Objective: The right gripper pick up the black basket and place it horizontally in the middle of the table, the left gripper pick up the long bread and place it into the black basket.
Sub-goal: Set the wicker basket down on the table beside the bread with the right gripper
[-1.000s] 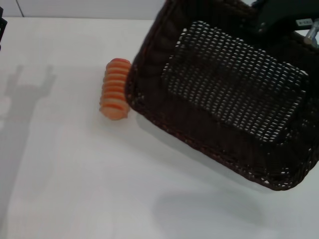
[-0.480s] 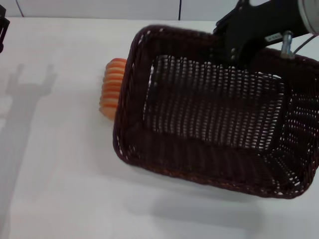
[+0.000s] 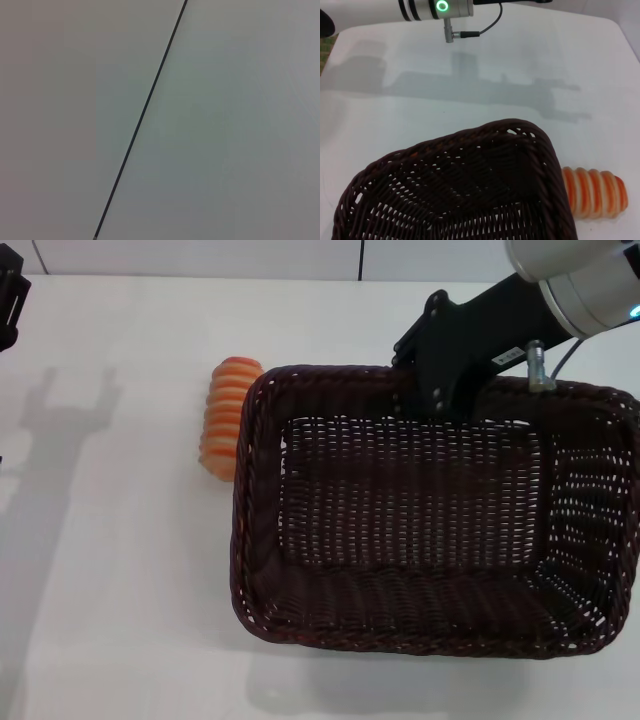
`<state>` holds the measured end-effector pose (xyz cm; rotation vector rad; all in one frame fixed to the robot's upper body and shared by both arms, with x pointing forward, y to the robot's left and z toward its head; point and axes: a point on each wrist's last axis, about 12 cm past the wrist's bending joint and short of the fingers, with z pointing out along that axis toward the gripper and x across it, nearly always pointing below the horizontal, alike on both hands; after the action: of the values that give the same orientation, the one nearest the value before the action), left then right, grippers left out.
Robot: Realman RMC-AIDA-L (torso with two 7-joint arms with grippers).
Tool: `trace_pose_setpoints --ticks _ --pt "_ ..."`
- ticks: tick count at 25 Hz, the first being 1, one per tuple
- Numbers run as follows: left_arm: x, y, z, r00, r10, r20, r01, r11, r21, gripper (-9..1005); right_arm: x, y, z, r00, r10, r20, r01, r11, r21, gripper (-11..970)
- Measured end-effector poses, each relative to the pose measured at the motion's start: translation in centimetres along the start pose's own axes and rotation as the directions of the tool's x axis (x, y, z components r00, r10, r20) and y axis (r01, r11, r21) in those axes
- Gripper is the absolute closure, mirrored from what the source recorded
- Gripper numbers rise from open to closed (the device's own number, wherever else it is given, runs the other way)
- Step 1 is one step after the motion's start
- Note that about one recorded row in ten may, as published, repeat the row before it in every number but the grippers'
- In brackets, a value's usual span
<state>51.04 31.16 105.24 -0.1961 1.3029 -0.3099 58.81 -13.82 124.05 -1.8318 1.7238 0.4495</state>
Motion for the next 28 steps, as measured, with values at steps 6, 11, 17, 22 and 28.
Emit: trace_pose_setpoints --ticks 6,11,17,22,28 --pt "0.0 -0.1 0.1 1.000 -0.001 -0.001 0.001 1.000 0.005 153 0.1 -0.4 0.9 1.000 0.002 -0.013 -0.002 1.000 0.002 798" --pt "0.2 -0.5 0.1 1.000 -0.003 -0.009 0.003 1.000 0.022 154 -0.1 -0.9 1.9 1.000 0.011 -0.017 -0.011 1.000 -0.005 798" --pt "0.3 -0.7 0.0 1.000 -0.004 -0.008 0.004 0.999 0.037 153 -0.9 -1.1 3.2 0.999 0.000 -0.039 -0.001 0.999 -0.032 797" --pt "0.2 -0.8 0.0 1.000 -0.012 -0.006 0.012 0.999 0.040 153 -1.0 -1.1 4.0 0.998 0.005 -0.063 -0.006 1.000 -0.016 798" --pt "0.2 -0.7 -0.3 1.000 -0.012 -0.002 0.012 0.999 0.037 153 -0.9 -1.1 4.6 0.997 0.013 -0.077 -0.014 1.000 -0.011 700"
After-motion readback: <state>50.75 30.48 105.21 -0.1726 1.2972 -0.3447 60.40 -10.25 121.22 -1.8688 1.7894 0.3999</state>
